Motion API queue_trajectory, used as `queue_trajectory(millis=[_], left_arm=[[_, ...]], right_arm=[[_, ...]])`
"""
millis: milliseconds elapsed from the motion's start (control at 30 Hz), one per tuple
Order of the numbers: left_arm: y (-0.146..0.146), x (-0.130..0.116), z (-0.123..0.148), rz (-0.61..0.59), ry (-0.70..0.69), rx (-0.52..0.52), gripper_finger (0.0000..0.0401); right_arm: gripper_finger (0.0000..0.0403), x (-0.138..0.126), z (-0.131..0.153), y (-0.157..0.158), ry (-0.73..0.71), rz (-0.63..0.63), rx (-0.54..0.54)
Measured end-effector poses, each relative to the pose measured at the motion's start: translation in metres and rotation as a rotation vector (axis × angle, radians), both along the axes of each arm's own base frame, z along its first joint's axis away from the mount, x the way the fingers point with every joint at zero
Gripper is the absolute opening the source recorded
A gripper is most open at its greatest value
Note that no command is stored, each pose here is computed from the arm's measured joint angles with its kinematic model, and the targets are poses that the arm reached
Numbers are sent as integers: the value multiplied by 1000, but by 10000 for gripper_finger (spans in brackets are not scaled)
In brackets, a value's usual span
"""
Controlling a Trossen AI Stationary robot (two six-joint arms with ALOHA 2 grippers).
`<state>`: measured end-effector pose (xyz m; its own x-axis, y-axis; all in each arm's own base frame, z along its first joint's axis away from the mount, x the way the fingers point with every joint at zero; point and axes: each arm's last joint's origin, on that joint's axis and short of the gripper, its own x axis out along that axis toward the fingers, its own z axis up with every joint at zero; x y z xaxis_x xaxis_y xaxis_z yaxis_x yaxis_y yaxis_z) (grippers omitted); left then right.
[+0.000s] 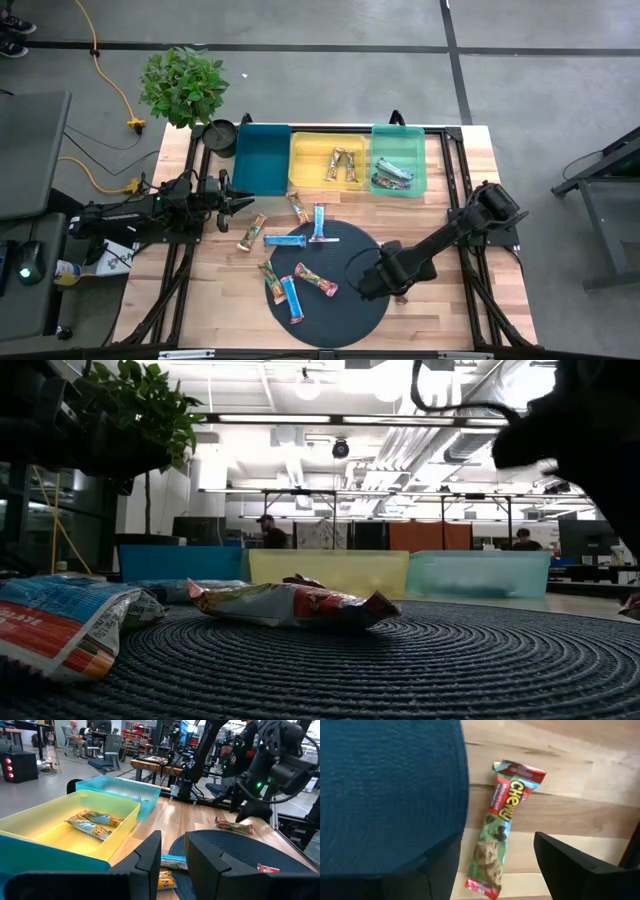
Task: Pick and place Granola Bars by type
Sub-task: Put the red granola bar into the blue bin
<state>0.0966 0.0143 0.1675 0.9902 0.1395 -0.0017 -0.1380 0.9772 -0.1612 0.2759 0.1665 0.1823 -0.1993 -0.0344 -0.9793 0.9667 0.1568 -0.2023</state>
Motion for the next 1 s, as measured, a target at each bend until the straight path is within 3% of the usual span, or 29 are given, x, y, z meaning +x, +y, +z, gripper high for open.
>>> queue_trajectory(millis=[633, 1000], left_arm=[[0, 0, 0, 0, 0, 0, 82], [0, 0, 0, 0, 1, 0, 82]], right_arm=[[238, -9, -49, -6, -72, -69, 111], [214, -11, -52, -7, -74, -52, 104]])
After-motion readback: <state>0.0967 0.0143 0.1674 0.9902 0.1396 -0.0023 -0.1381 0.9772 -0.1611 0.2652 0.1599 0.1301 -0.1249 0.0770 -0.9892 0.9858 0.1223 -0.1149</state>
